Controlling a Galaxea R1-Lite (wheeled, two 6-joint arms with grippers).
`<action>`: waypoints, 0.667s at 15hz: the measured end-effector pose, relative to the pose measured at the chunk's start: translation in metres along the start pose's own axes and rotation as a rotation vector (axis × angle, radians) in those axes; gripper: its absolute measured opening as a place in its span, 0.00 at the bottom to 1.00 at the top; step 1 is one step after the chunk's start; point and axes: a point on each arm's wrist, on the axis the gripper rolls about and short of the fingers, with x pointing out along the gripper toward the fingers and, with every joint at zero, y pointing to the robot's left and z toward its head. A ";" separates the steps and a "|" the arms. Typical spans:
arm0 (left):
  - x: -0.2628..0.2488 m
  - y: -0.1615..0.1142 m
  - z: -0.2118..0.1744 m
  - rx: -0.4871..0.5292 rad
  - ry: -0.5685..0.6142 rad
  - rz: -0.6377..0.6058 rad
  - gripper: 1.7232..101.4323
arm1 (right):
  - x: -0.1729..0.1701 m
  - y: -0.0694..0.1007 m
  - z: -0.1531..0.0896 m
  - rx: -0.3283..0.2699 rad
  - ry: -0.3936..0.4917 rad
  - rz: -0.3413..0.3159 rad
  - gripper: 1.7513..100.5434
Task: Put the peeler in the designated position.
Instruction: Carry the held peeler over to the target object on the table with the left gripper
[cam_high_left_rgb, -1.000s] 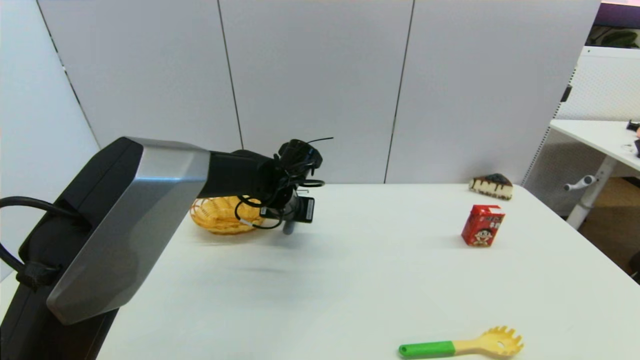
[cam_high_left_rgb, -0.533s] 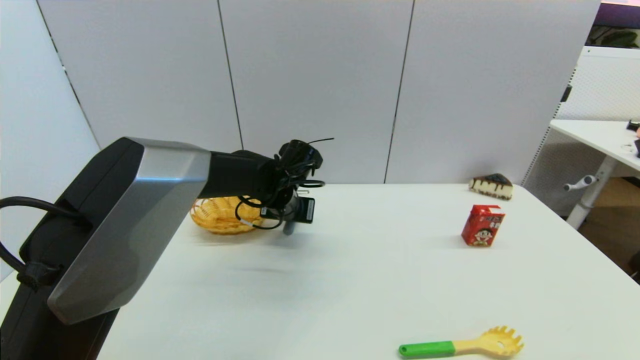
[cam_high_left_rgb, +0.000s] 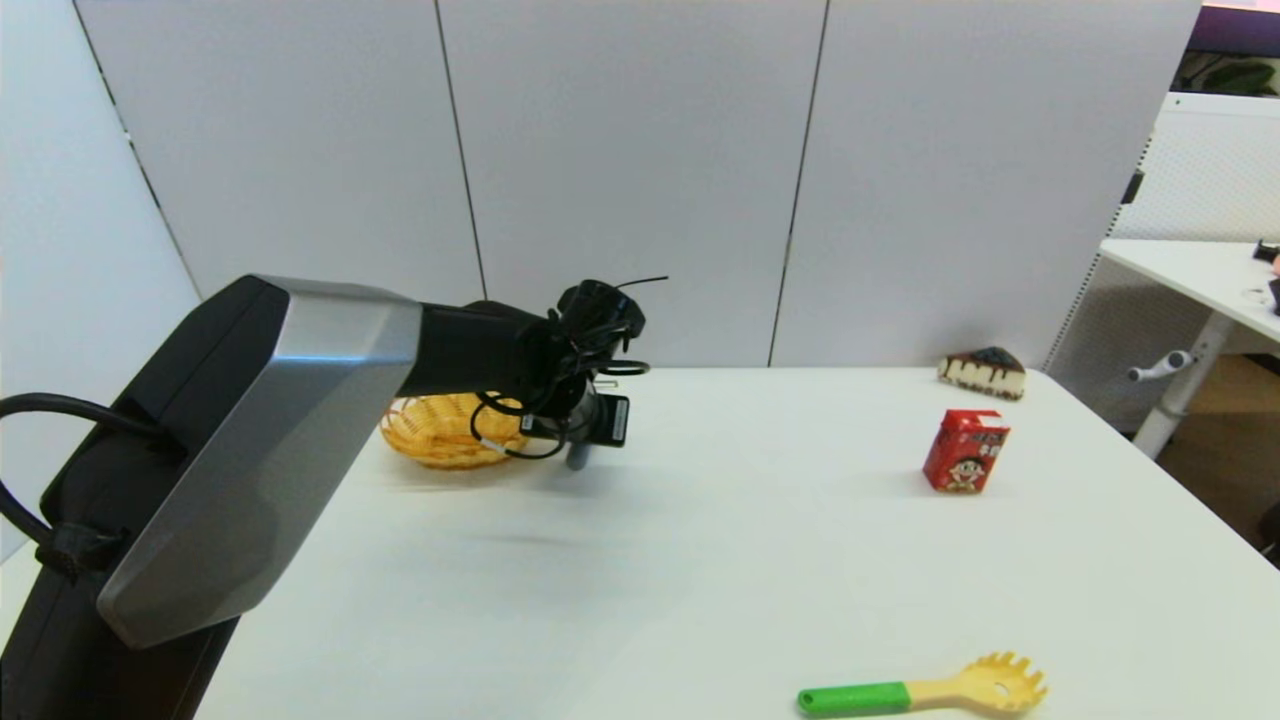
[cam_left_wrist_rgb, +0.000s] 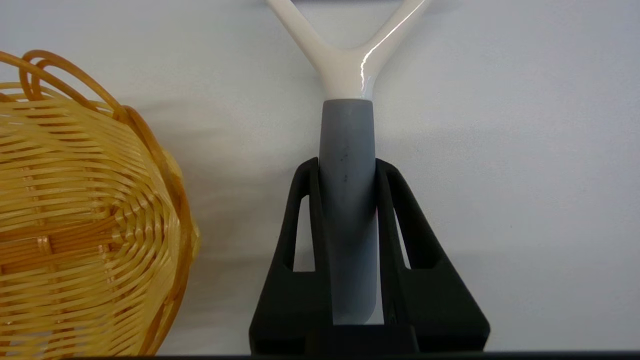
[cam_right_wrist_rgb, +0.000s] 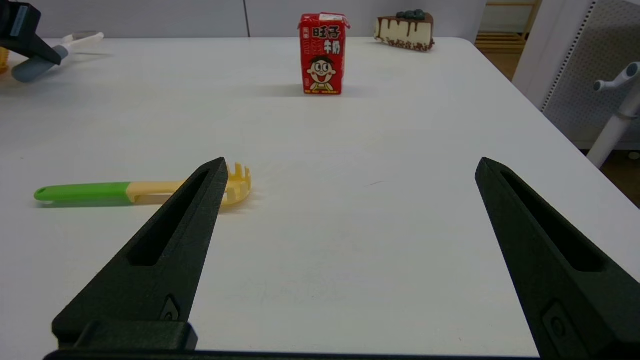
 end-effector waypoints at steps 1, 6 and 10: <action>0.000 0.000 0.000 0.000 0.000 0.000 0.16 | 0.000 0.000 0.000 0.000 0.001 0.000 0.97; 0.001 0.000 0.000 0.003 0.002 0.001 0.50 | 0.000 0.000 0.000 0.000 0.000 0.000 0.97; 0.001 0.000 0.000 0.003 0.000 0.001 0.68 | 0.000 0.000 0.000 0.000 0.001 0.000 0.97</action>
